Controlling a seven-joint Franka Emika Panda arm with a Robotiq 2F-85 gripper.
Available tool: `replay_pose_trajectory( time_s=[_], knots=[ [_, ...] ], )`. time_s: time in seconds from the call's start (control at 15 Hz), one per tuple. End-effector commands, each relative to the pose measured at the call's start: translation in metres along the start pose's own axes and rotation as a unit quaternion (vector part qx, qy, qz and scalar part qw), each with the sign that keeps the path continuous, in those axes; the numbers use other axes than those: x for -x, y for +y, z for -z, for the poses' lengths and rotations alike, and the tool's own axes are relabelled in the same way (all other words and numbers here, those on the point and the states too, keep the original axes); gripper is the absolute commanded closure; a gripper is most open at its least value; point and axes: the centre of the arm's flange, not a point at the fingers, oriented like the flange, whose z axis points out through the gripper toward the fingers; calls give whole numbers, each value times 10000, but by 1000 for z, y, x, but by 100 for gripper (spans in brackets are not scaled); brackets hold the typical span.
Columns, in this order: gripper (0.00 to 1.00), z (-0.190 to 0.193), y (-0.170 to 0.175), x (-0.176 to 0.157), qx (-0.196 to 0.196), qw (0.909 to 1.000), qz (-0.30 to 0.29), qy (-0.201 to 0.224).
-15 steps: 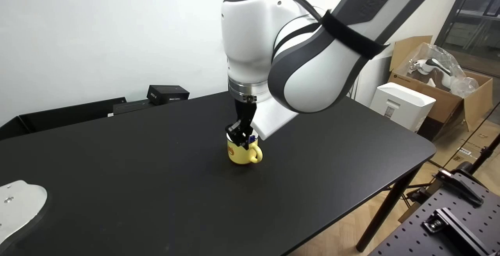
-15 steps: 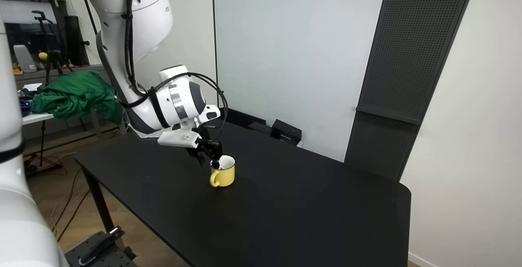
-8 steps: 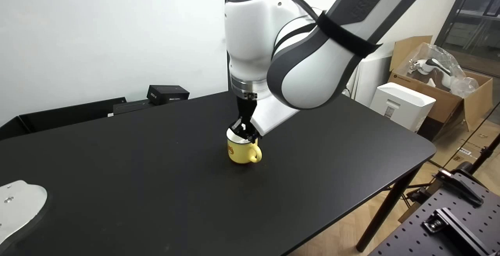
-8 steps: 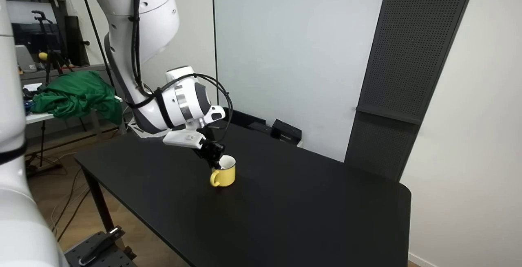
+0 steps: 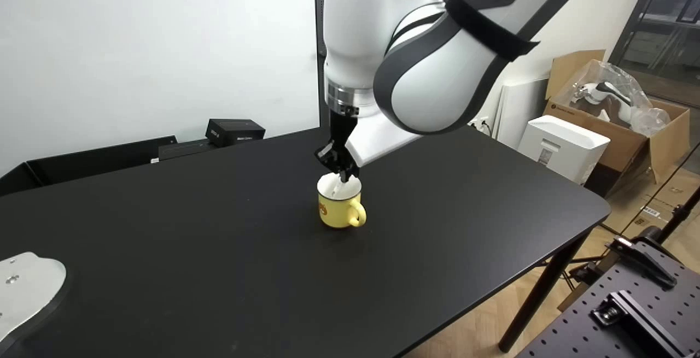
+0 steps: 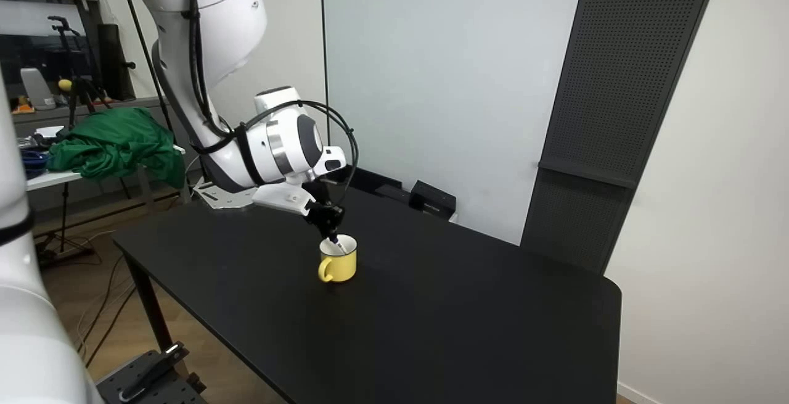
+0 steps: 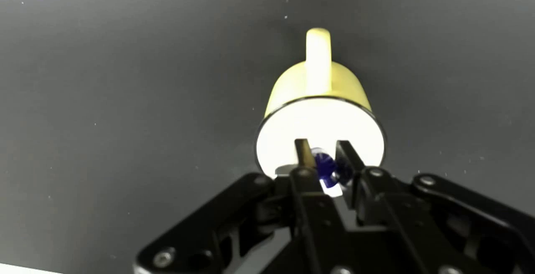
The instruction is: Remove the marker from the yellow mug
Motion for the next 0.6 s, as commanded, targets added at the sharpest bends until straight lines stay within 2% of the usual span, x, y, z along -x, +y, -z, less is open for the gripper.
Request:
replay_pose_trajectory(
  time_s=[0.0,0.27,0.53],
  knots=[
    [95,58,26,-3,-136,9983,-236,514],
    [95,101,54,-10,-196,9913,-595,1161],
    [95,114,86,-16,-145,9845,-998,1432]
  ],
)
